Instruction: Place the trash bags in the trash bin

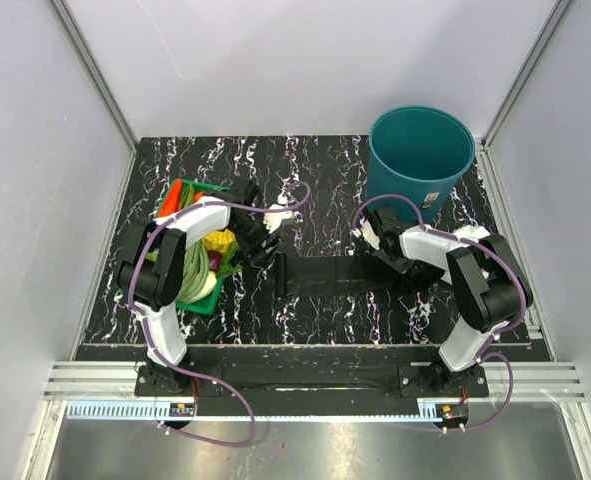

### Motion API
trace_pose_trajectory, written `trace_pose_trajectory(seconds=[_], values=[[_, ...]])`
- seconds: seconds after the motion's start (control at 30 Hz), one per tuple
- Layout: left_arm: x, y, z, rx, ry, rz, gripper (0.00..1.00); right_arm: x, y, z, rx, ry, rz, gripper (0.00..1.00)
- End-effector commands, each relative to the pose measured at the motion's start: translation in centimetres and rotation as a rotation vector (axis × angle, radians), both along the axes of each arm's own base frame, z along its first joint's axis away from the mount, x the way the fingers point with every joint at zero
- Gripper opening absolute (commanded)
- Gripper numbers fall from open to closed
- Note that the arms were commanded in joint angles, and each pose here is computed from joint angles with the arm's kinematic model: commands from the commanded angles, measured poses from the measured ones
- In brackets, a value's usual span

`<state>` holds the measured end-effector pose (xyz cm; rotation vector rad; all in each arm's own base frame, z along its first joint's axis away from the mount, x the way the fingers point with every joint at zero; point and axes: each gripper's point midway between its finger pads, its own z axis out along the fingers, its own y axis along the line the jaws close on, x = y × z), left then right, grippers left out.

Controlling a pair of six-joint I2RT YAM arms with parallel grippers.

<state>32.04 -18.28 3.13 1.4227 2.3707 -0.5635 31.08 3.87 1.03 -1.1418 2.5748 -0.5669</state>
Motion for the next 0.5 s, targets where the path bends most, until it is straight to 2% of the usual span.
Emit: trace_pose_trajectory(seconds=[0.0,0.17,0.37,0.47], values=[[1.0,0.8,1.1,0.010,-0.029,0.004,0.76,-4.4,0.2,-3.1,0.064,0.208,-0.017,0.08],[1.2,-0.2,3.0,-0.056,-0.023,0.006,0.76,-2.5,2.8,-0.3,0.188,0.165,-0.012,0.13],[1.3,-3.1,5.7,-0.195,0.001,0.011,0.77,-0.3,6.3,2.8,0.347,0.138,-0.003,0.14],[1.2,-4.3,5.4,-0.194,-0.013,-0.008,0.78,0.3,8.2,3.3,0.431,0.151,-0.002,0.15]])
